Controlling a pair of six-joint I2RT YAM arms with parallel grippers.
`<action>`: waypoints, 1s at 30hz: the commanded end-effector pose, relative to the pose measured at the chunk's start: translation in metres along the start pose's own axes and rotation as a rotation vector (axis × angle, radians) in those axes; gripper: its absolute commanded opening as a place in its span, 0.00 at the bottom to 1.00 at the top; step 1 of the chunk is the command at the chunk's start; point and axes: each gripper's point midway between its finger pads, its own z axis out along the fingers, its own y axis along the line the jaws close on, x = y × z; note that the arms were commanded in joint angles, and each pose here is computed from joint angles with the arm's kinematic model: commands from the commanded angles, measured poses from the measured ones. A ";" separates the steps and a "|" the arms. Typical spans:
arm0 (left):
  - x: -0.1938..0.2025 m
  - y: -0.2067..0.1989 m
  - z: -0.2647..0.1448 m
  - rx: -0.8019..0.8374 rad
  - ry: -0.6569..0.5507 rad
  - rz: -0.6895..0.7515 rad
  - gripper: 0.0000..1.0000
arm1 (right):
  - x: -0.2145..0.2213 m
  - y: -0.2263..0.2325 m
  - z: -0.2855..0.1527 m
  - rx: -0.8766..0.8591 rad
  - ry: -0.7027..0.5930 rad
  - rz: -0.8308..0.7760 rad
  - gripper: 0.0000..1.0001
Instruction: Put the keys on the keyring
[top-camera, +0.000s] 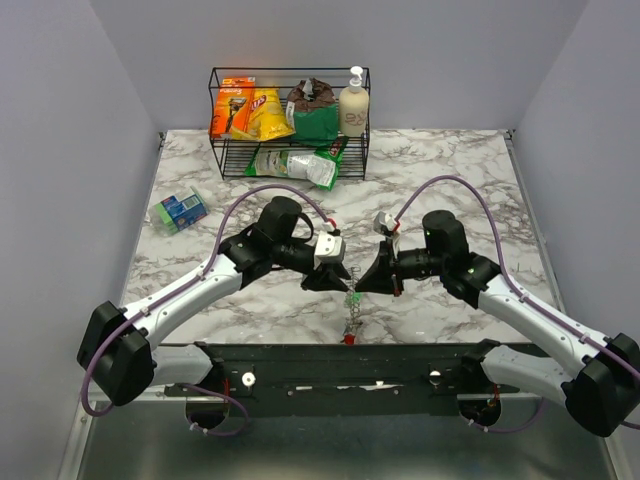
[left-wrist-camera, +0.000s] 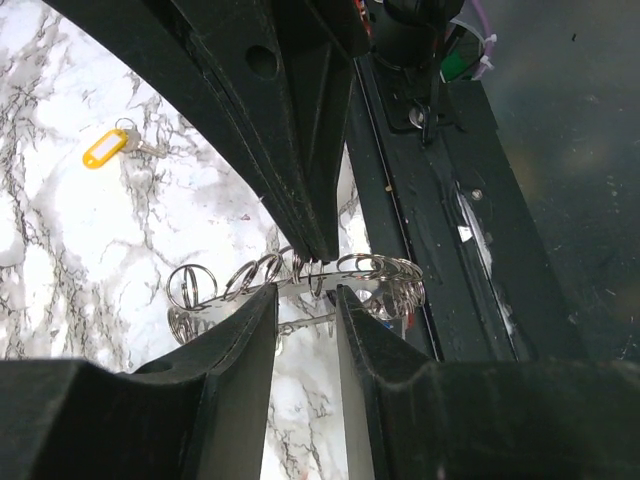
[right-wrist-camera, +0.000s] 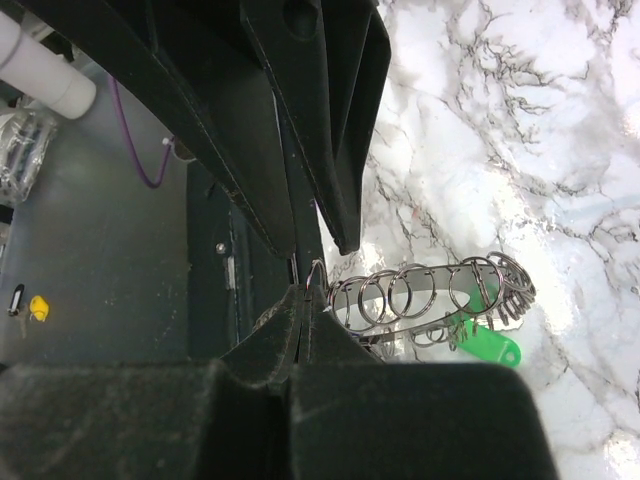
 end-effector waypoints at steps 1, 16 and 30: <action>-0.009 -0.006 0.003 0.043 -0.017 0.013 0.38 | -0.017 0.007 0.001 -0.027 -0.028 -0.053 0.01; -0.006 -0.009 0.008 0.064 -0.003 0.000 0.27 | -0.017 0.008 0.001 -0.021 -0.033 -0.057 0.01; -0.008 -0.011 0.012 0.066 0.008 0.004 0.19 | -0.016 0.009 0.003 -0.022 -0.037 -0.055 0.01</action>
